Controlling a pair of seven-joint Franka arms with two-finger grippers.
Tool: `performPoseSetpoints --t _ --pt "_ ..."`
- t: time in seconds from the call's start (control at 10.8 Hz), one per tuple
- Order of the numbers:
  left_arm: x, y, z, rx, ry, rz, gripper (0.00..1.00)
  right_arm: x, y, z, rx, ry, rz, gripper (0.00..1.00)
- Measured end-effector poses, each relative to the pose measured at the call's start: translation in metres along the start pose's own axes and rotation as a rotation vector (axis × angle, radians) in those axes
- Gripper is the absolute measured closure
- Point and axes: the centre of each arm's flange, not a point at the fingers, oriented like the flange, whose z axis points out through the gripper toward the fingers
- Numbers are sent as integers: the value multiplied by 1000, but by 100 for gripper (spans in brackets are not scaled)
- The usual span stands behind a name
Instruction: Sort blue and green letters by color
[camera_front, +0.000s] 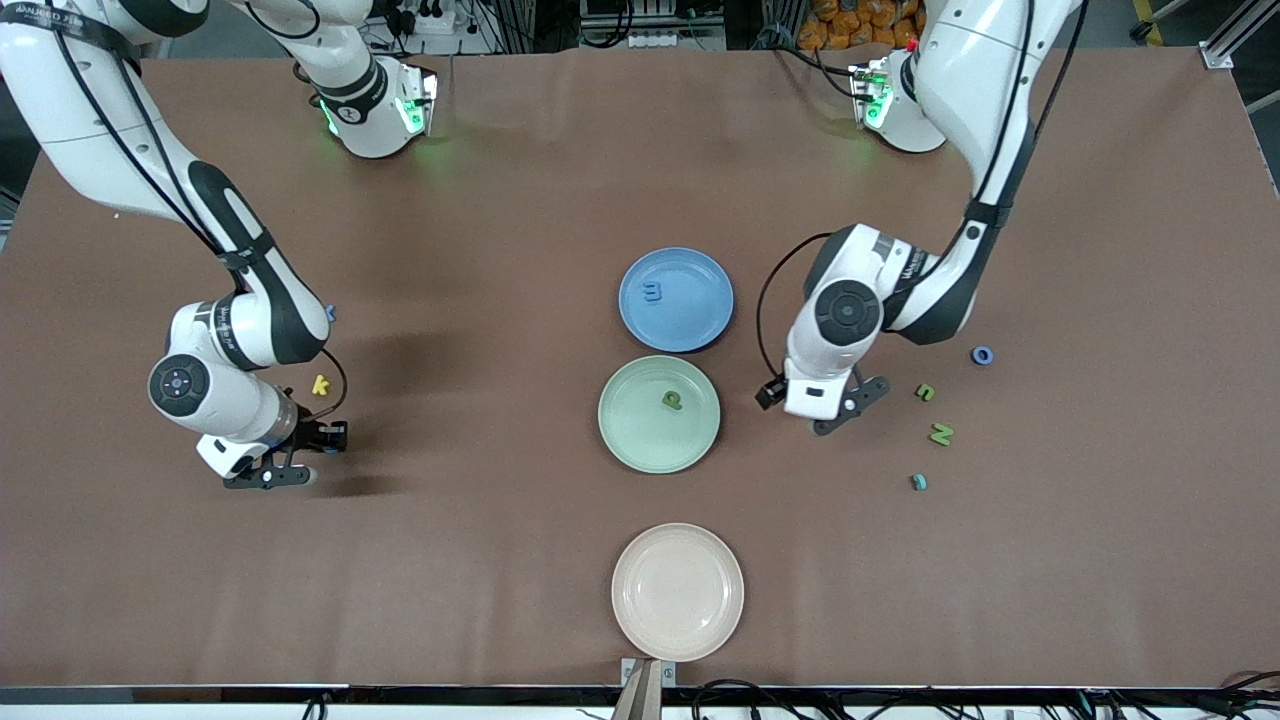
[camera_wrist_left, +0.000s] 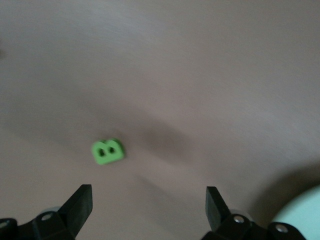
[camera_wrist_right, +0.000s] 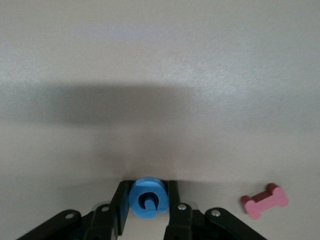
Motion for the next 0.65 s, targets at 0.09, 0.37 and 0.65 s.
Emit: performPoseSetpoints --t 0.09,0.37,0.65 --pt "12 -17 0 -21 10 -32 0 -1 -10 0 -3 -14 23 64" --pt "5 -69 25 -155 69 -168 0 -7 -80 -5 15 -71 102 64" --pt "-5 -80 42 -142 58 -274 0 -26 -184 -22 41 -132 228 64"
